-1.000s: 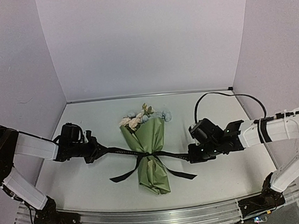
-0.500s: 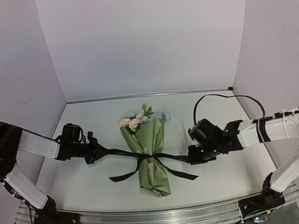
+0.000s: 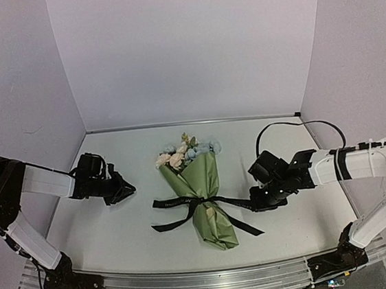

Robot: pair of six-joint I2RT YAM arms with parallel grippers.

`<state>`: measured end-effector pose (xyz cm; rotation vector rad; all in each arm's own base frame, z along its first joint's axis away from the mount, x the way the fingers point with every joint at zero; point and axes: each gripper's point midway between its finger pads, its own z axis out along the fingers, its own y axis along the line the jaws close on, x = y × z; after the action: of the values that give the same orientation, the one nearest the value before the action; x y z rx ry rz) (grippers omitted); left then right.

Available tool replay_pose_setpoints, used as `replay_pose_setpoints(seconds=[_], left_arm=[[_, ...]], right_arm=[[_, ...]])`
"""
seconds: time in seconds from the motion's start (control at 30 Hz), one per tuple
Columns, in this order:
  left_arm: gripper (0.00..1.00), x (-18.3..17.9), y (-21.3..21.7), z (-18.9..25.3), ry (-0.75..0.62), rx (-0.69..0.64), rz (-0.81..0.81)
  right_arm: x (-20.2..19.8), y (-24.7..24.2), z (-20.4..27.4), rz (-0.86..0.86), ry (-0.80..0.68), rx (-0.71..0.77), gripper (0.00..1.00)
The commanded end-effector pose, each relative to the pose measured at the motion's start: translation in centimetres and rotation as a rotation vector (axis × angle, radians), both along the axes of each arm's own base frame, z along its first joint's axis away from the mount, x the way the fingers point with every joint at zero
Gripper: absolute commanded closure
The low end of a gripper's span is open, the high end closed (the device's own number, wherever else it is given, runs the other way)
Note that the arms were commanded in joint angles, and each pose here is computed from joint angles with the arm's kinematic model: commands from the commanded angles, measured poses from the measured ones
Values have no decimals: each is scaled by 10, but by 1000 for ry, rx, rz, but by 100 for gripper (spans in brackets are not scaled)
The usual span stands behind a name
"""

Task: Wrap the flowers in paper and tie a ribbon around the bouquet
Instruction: Tie the half-tied ribbon around the folded bouquet, then reset both arms

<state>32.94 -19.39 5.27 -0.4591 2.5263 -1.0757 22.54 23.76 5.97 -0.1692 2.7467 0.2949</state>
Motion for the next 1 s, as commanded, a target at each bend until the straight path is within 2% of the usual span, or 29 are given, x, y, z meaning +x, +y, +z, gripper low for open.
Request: replay_pose_setpoints(seconds=[0.0, 0.13, 0.37, 0.4, 0.43, 0.47, 0.53, 0.67, 0.77, 0.97], left_arm=[[79, 20, 13, 26, -92, 61, 51], [70, 20, 14, 37, -120, 84, 49], [56, 21, 15, 64, -178, 124, 34], [50, 21, 14, 69, -193, 127, 32], [45, 20, 12, 73, -205, 133, 26], [40, 20, 11, 79, -221, 138, 23], [29, 19, 5, 94, -264, 150, 9], [16, 17, -9, 126, -370, 185, -29], [1, 14, -18, 154, -458, 186, -48], [0, 7, -17, 211, -629, 193, -82]], right_arm=[[-5, -25, 6, -41, -1, -69, 89], [-3, -25, 18, -39, -26, -55, 76], [-2, -24, 32, -32, -43, -39, 38], [-2, -26, 33, -35, -48, -41, 31], [-2, -27, 36, -37, -58, -38, 12], [-2, -29, 39, -37, -65, -40, 5], [0, -32, 46, -42, -81, -45, 2], [5, -42, 62, -93, -117, -25, 2], [9, -51, 81, -132, -170, -5, 2], [18, -77, 127, -178, -359, -16, 2]])
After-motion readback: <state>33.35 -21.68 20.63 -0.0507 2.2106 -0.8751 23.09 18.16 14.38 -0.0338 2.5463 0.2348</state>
